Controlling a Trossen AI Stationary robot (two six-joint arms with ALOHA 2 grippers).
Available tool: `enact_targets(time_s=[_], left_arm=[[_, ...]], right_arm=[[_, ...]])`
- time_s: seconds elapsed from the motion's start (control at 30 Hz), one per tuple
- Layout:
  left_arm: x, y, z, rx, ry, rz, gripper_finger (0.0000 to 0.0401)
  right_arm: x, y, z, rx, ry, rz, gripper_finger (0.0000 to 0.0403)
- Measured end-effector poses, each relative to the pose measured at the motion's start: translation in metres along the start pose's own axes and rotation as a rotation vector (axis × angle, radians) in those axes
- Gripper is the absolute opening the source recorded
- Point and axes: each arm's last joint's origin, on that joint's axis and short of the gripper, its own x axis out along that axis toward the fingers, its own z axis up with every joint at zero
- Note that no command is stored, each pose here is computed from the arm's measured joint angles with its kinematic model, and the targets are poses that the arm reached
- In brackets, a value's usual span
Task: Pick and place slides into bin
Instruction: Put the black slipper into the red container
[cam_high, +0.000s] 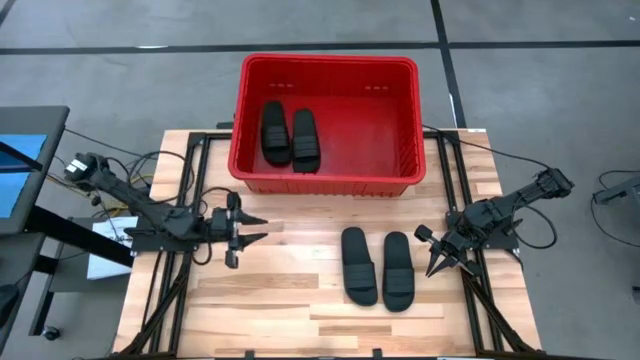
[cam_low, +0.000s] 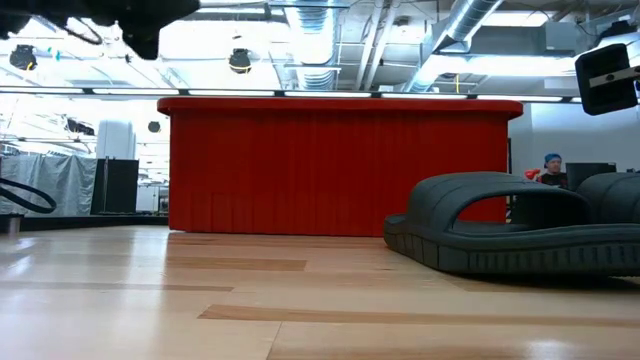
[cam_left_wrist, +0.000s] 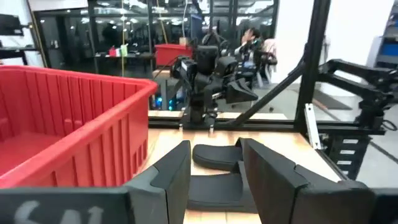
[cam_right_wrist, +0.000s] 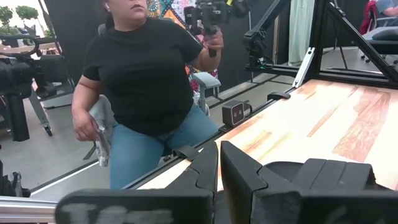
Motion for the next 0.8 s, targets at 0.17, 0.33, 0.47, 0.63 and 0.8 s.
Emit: enact_targets(time_s=[0.17,0.33,0.47,0.63,0.8], left_arm=[[-0.015,0.002,-0.015,-0.011,-0.002,0.001,0.0139],[-0.031,0.009,-0.036,-0.061,-0.035,0.028,0.0139],[-0.041,0.014,-0.051,-0.077,-0.055,0.011,0.0139],[-0.047,0.017,-0.05,-0.049,-0.085,0.004,0.0139],[-0.051,0.019,-0.048,0.029,-0.087,0.003,0.0139]], right_arm=[[0.0,0.0,0.0,0.0,0.0,0.0,0.0011],[0.0,0.0,0.0,0.0,0.001,0.0,0.0011],[0.0,0.0,0.0,0.0,0.0,-0.001,0.0011],[0.0,0.0,0.0,0.0,0.0,0.0,0.0011],[0.0,0.0,0.0,0.0,0.0,0.0,0.0011]])
